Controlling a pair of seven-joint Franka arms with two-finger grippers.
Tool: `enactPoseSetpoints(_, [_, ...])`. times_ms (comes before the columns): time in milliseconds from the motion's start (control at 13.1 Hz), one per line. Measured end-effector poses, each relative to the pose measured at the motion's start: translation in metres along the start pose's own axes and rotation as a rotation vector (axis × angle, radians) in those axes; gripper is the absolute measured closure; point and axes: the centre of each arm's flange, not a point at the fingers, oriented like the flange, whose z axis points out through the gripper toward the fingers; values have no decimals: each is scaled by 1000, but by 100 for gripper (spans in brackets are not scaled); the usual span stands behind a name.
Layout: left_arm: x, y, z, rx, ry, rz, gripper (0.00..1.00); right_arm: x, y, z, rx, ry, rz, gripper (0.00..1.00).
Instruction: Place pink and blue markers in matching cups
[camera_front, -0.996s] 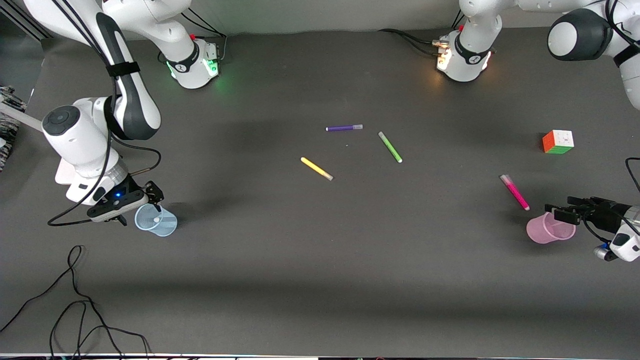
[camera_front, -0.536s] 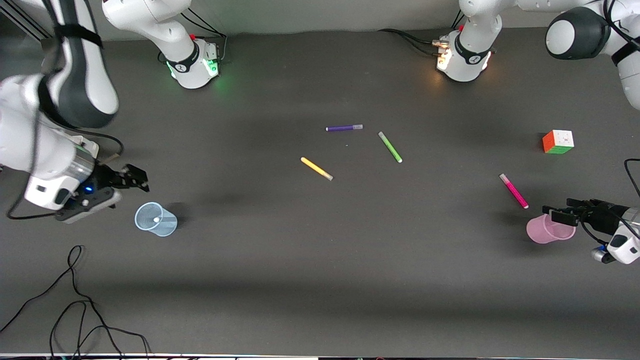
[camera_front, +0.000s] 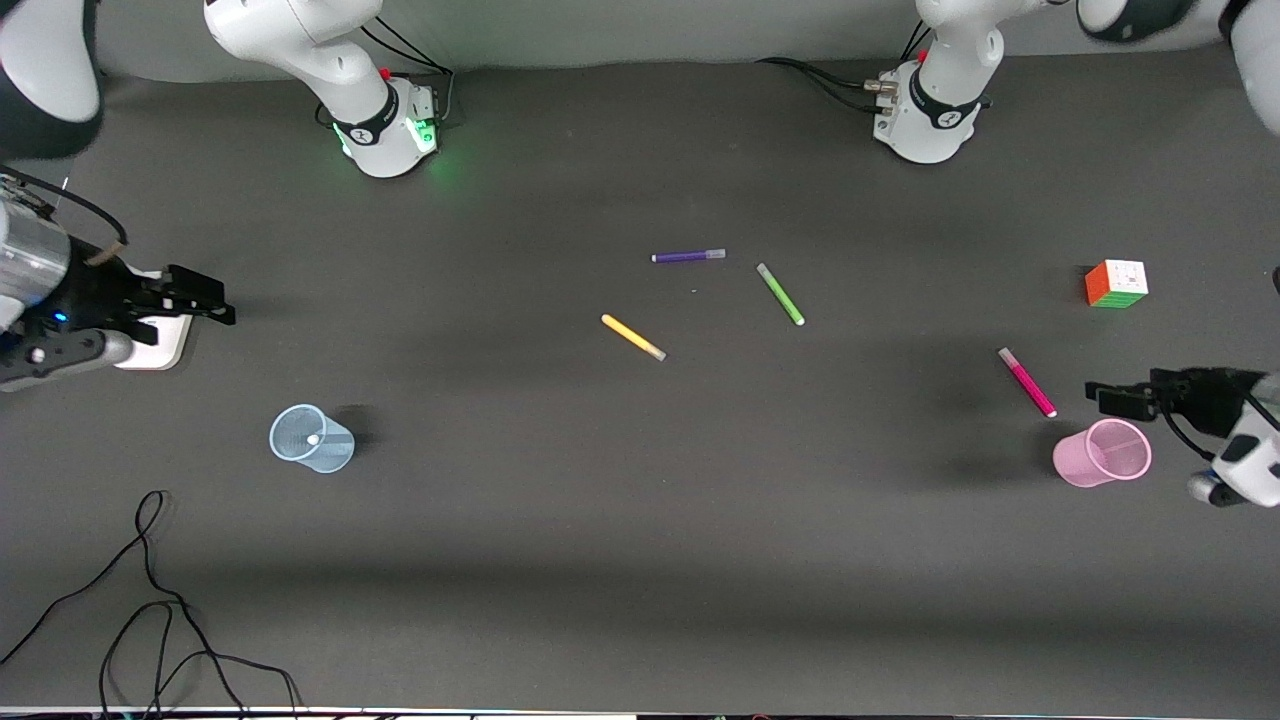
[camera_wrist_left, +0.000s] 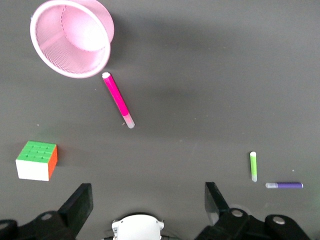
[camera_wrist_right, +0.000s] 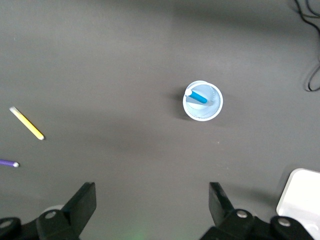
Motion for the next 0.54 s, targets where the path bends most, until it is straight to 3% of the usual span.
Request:
enactPoseSetpoints(230, [-12, 8, 61, 20, -10, -29, 1, -4, -10, -17, 0, -5, 45, 0])
enactPoseSetpoints(536, [-2, -12, 136, 29, -27, -64, 4, 10, -45, 7, -17, -46, 63, 0])
